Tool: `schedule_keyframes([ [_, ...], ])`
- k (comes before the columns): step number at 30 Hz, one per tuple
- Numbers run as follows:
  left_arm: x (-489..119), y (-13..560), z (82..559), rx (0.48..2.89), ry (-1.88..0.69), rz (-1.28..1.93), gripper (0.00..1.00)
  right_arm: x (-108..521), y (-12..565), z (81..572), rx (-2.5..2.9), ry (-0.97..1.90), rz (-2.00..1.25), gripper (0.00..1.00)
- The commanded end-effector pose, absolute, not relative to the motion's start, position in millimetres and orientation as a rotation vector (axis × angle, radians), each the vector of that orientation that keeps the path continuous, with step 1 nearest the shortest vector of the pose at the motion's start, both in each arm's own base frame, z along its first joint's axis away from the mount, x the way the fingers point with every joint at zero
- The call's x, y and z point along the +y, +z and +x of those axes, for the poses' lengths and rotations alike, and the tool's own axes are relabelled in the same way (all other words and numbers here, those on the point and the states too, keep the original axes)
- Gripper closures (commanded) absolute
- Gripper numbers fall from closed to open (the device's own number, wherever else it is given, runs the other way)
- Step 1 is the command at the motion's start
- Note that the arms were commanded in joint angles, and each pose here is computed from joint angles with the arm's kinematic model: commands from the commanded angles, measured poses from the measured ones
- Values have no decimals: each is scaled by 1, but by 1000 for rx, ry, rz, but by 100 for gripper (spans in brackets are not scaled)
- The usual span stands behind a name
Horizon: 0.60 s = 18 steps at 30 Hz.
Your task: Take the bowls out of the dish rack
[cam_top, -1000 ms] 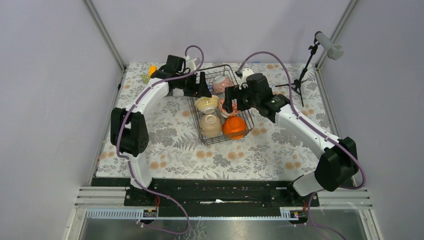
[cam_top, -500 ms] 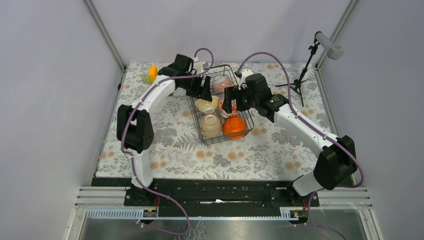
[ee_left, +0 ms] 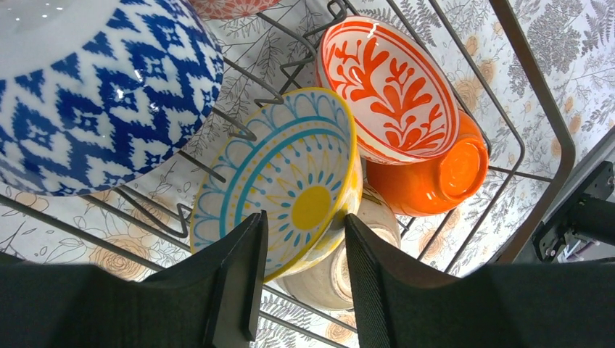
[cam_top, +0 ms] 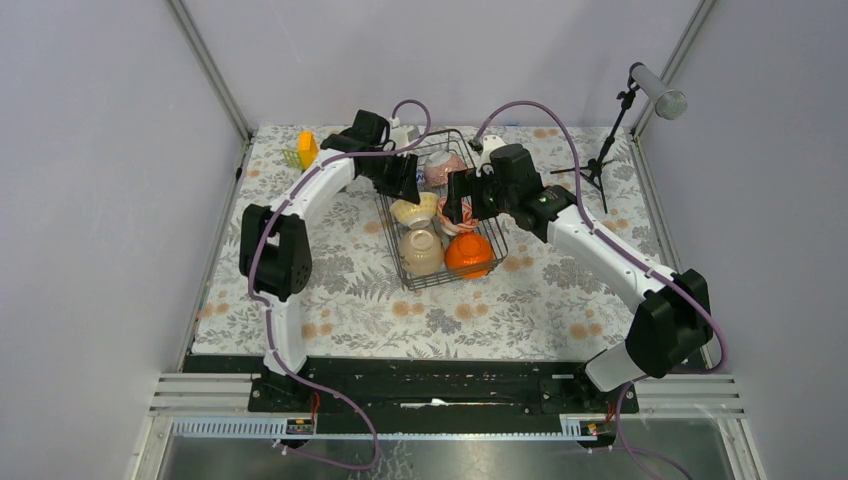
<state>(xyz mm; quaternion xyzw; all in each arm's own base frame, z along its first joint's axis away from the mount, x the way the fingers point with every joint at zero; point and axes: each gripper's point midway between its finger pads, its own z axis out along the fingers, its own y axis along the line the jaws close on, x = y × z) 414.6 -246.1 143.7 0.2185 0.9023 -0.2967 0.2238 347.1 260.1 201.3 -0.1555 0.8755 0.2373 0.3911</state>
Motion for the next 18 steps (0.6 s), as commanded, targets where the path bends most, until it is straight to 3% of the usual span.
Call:
schedule_keyframes([
  [1,-258,146,410,2490,-878,630,54,267,216,351,2193,639,-396,0],
  [7,-266,142,411,2482,-947,640,66,268,213,348,2204,651,-399,0],
  [18,-277,136,411,2457,-1158,589,73,264,212,345,2204,636,-414,0],
])
